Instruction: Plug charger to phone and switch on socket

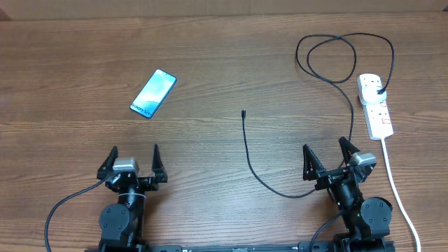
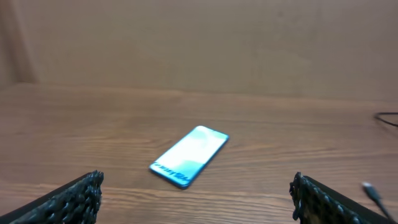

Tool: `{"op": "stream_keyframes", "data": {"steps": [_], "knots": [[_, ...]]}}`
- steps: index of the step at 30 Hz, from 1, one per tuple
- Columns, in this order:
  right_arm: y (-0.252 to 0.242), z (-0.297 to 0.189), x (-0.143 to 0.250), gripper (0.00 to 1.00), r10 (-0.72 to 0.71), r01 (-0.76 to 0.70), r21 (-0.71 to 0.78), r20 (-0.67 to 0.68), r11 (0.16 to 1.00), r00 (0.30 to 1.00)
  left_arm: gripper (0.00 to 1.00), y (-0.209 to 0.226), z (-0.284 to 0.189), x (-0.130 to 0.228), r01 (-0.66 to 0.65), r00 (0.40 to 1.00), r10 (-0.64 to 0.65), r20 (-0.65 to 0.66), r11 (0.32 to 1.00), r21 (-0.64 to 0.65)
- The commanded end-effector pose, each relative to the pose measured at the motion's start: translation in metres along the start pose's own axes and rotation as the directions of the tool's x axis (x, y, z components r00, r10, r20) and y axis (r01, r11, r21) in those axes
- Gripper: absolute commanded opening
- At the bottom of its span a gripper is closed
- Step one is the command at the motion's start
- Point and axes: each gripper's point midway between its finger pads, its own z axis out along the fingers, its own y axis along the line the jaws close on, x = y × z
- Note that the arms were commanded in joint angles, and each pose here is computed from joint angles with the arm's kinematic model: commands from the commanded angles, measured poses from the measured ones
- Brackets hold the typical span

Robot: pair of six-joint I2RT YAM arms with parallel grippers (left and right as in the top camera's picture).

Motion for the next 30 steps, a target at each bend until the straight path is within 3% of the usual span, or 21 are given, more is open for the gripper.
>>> {"op": "stream_keyframes", "data": {"steps": [1,7,15,22,30], "knots": [[0.000,0.000,0.002,1.00,-0.009,0.009,-0.001,0.004,1.000,1.000,1.00,-0.014,-0.010,-0.041,0.011,0.999,-0.014,0.052,0.997,0.075],[0.000,0.000,0.002,1.00,-0.009,0.009,-0.001,0.004,1.000,1.000,1.00,-0.003,-0.021,-0.094,-0.087,0.995,0.086,-0.042,0.996,-0.008],[0.000,0.000,0.002,1.00,-0.009,0.009,-0.001,0.004,1.000,1.000,1.00,0.000,0.007,-0.144,-0.188,0.939,0.168,-0.299,0.981,-0.039],[0.000,0.000,0.002,1.00,-0.009,0.009,-0.001,0.004,1.000,1.000,0.99,-0.005,0.050,-0.144,-0.238,0.789,0.203,-0.579,0.971,0.017],[0.000,0.000,0.002,1.00,-0.009,0.009,-0.001,0.004,1.000,1.000,1.00,-0.019,0.096,-0.099,-0.242,0.534,0.292,-0.793,0.952,0.187]]}}
